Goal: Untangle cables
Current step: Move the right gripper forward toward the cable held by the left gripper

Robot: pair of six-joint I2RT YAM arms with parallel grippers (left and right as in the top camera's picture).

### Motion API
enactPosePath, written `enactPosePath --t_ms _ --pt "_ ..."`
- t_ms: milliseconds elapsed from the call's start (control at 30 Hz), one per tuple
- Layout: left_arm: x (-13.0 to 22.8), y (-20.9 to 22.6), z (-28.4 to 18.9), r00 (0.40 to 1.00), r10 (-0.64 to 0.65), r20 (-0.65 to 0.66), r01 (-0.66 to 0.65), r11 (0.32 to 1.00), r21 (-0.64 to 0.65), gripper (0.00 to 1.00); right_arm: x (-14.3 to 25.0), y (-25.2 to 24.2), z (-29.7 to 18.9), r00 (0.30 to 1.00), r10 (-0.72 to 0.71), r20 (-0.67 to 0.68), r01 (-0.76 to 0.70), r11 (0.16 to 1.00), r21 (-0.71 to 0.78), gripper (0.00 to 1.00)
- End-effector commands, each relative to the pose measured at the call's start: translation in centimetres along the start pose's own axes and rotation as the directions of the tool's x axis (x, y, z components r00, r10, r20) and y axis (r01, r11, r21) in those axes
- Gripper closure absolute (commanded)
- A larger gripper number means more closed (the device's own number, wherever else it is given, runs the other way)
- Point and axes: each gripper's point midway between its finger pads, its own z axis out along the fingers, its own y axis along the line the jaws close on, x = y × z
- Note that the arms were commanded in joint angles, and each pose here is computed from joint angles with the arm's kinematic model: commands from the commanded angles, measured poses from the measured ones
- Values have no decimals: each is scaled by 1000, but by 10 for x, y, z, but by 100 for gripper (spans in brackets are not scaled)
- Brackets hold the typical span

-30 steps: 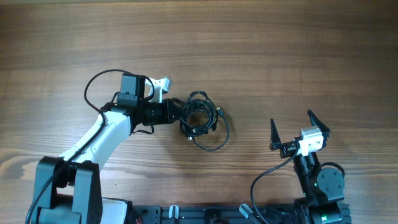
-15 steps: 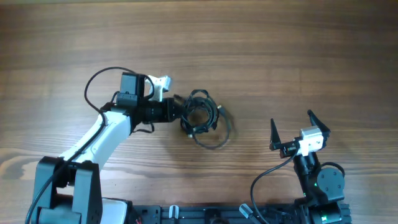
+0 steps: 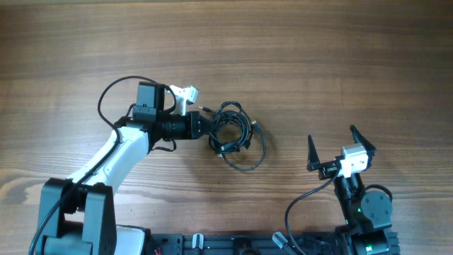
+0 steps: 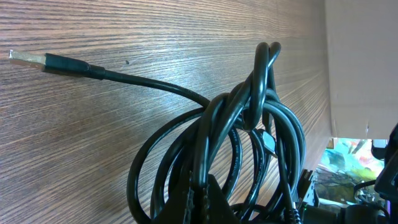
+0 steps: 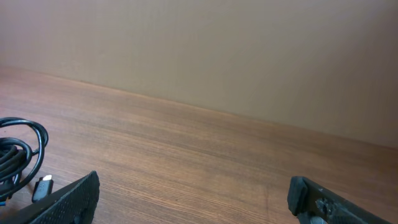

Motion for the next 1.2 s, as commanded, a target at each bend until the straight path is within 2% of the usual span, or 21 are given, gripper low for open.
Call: enactPosePath --t_ms 0,500,533,667,733,867,933,1000,1033,1100,1167 --pt "-2 -3 -1 1000 23 4 -23 1000 16 96 -2 1 0 1000 13 9 -13 1000 -7 0" --pt "0 -2 -1 1000 6 -4 -6 1000 14 96 -2 1 0 1000 13 9 -13 1000 -7 0" --pt "2 -2 -1 1000 -20 -10 20 1000 11 96 -2 1 0 1000 13 9 -13 1000 -7 0" --pt "9 4 -1 954 -298 -25 297 954 -27 96 -2 1 0 1000 13 9 -13 1000 -7 0" --pt "11 -3 -1 945 -323 -48 324 946 6 96 -2 1 0 1000 14 9 -14 1000 -11 0" --pt "14 -30 -5 927 -353 -126 370 918 144 96 -9 22 -2 999 16 42 -10 992 -129 0" --pt "6 -59 -12 963 -229 -143 264 912 313 96 -24 52 -10 994 31 106 4 950 -313 0" --pt "3 -75 -19 996 -31 -87 66 903 424 96 -47 52 -16 981 174 87 -135 930 -343 0" --pt "4 -81 -22 997 54 -56 -23 887 462 96 -71 51 -23 974 198 109 -148 923 -355 0" --pt "7 -91 -28 990 140 -24 -107 845 524 96 -118 52 -38 973 197 124 -133 908 -398 0" --pt "10 -100 -34 976 218 14 -185 793 580 96 -150 54 -47 980 197 25 -166 883 -439 0"
